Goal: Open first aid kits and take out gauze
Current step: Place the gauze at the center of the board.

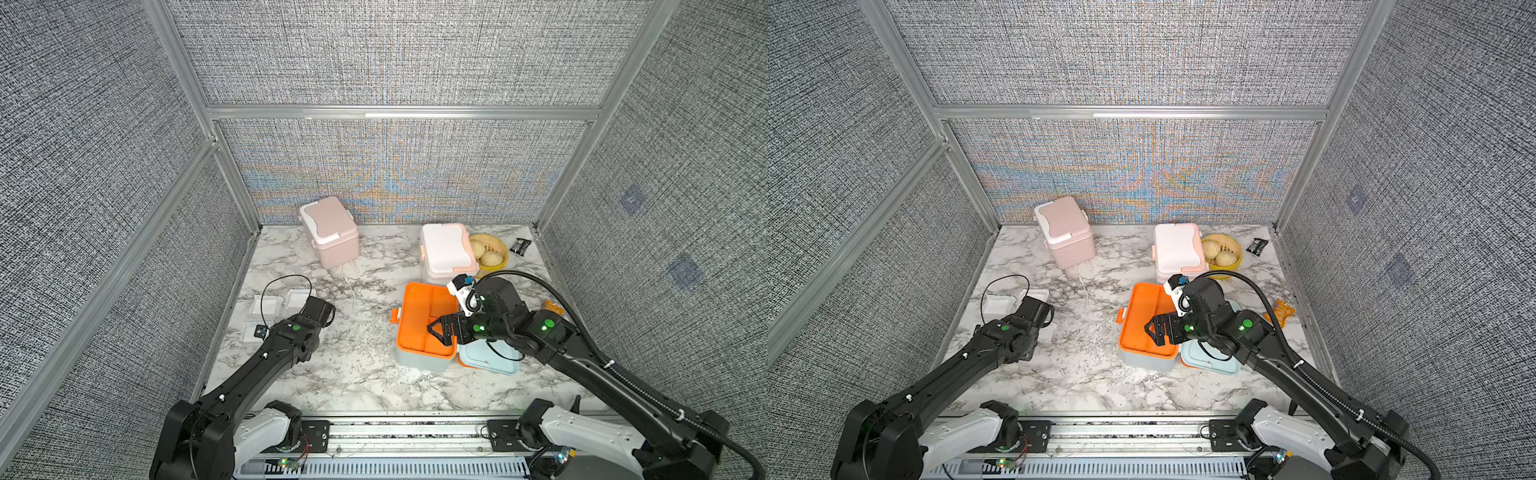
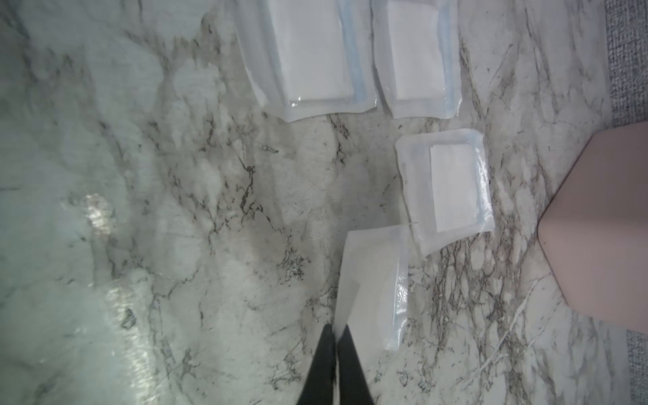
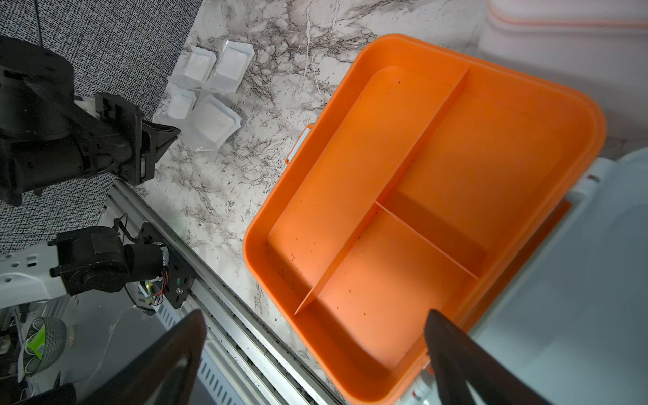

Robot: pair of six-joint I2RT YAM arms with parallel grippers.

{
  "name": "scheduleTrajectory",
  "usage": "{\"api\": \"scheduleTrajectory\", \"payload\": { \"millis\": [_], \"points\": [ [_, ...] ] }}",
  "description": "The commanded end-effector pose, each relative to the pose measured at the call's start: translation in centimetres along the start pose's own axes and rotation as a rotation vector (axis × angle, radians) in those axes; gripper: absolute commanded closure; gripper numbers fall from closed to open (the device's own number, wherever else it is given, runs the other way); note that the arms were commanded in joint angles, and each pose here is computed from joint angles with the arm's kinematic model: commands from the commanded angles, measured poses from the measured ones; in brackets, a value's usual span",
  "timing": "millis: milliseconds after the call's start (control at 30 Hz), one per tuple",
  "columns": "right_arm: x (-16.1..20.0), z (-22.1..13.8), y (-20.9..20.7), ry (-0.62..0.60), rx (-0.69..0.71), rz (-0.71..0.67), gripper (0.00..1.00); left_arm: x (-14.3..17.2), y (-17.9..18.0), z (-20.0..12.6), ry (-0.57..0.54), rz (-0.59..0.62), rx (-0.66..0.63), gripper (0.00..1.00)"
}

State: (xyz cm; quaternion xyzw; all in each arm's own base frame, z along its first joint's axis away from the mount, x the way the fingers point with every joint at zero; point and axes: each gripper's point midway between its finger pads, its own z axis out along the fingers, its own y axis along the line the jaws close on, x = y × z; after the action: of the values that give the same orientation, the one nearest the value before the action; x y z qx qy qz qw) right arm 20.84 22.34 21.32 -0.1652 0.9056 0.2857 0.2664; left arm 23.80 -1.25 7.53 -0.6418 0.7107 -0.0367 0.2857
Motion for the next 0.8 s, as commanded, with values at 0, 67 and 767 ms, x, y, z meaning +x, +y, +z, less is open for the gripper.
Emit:
{"api": "scheduleTrajectory", "payload": {
  "millis": [0, 67, 767],
  "points": [
    [0.0, 0.1, 0.0, 0.004, 0.003, -0.020, 0.01, -0.6, -0.3, 0.9, -0.004, -0.103, 0.005, 1.00],
    [0.1, 0.3, -0.2, 0.011, 0.008, -0.022, 0.01, -0.9, 0.0, 1.6, 0.003, -0.109, 0.001, 1.00],
    [0.1, 0.9, -0.3, 0.023, 0.014, -0.020, 0.01, -2.6, 0.5, 5.0, 0.032, -0.111, -0.055, 1.00]
  ]
}}
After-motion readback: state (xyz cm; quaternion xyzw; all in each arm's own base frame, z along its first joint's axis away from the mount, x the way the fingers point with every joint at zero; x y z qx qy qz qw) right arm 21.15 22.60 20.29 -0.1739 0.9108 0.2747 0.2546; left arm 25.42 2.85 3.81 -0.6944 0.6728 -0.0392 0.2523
